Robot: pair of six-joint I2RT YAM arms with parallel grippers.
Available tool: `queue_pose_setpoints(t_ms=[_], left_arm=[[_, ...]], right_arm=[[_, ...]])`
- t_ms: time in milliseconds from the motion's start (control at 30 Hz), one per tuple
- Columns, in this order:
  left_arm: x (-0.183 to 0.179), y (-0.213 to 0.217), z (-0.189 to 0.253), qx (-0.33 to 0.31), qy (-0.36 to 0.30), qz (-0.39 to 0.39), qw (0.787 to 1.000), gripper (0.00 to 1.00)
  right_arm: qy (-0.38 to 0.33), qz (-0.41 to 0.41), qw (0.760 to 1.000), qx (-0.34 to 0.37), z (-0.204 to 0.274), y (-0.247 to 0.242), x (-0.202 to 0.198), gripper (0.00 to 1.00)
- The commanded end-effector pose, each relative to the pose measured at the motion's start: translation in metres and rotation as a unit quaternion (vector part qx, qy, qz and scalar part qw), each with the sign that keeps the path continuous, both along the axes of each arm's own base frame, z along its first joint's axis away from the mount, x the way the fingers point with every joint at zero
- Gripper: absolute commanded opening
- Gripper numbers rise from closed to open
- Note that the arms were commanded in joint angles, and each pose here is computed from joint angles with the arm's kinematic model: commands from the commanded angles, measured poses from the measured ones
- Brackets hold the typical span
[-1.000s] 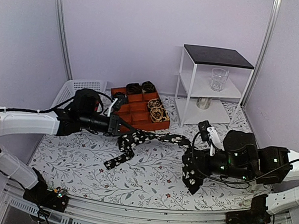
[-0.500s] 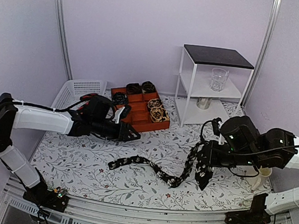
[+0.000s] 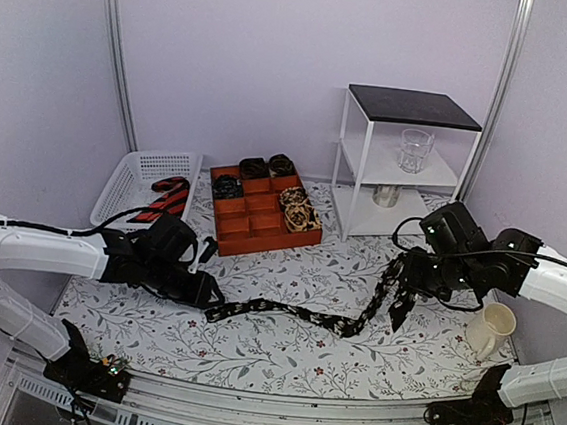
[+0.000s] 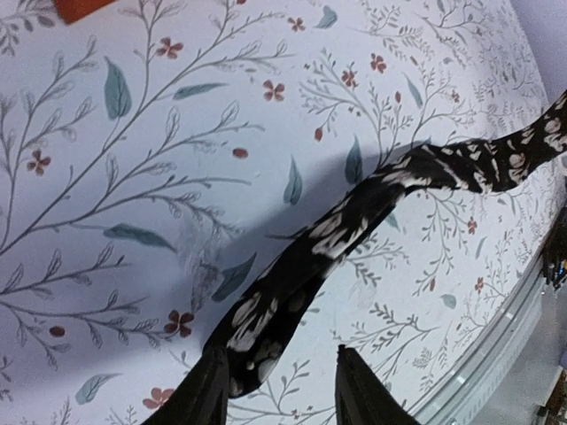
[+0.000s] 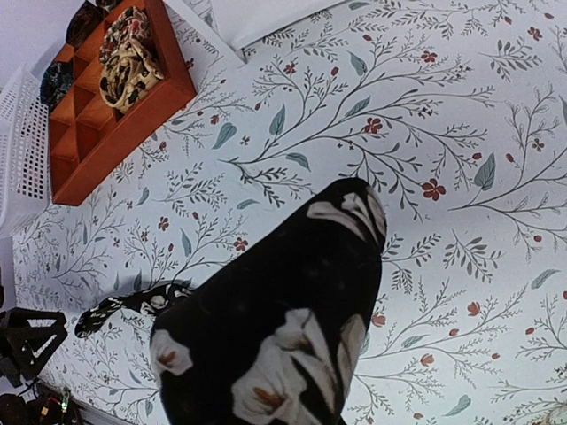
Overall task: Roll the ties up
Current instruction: Flatten out the tie at the center of the board.
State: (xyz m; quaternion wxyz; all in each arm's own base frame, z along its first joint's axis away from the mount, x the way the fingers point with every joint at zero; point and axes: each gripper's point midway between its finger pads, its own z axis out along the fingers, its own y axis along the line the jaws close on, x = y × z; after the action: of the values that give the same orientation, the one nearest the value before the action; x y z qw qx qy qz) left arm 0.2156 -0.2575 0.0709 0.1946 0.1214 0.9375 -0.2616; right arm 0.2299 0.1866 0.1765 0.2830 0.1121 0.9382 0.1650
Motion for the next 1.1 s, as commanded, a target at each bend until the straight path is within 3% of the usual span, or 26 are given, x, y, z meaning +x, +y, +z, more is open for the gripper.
queue_pose_setpoints(t_ms=[0, 300, 800, 900, 1000, 1067], left_arm=[[-0.018, 0.01, 0.001, 0.01, -0.009, -0.02, 1.0, 0.43], [-0.02, 0.015, 0.001, 0.047, -0.067, -0.046, 0.996, 0.61], [-0.018, 0.005, -0.038, 0.111, -0.067, -0.125, 0.984, 0.63], [-0.016, 0.006, -0.042, 0.124, -0.065, -0.127, 0.982, 0.49], [-0.013, 0.011, -0.038, 0.14, -0.064, -0.113, 0.982, 0.15], [-0.015, 0.013, -0.034, 0.138, -0.052, -0.1, 0.984, 0.0]], right_arm=[[-0.003, 0.01, 1.0, 0.006, -0.007, 0.002, 0.011, 0.0], [-0.007, 0.005, 1.0, 0.014, -0.01, -0.004, 0.02, 0.0], [-0.001, -0.006, 1.0, 0.019, -0.018, -0.018, 0.027, 0.0], [-0.002, -0.008, 1.0, 0.02, -0.018, -0.019, 0.027, 0.0], [0.0, -0.014, 1.0, 0.02, -0.018, -0.025, 0.027, 0.0], [0.007, -0.032, 0.999, 0.009, -0.021, -0.038, 0.025, 0.0]])
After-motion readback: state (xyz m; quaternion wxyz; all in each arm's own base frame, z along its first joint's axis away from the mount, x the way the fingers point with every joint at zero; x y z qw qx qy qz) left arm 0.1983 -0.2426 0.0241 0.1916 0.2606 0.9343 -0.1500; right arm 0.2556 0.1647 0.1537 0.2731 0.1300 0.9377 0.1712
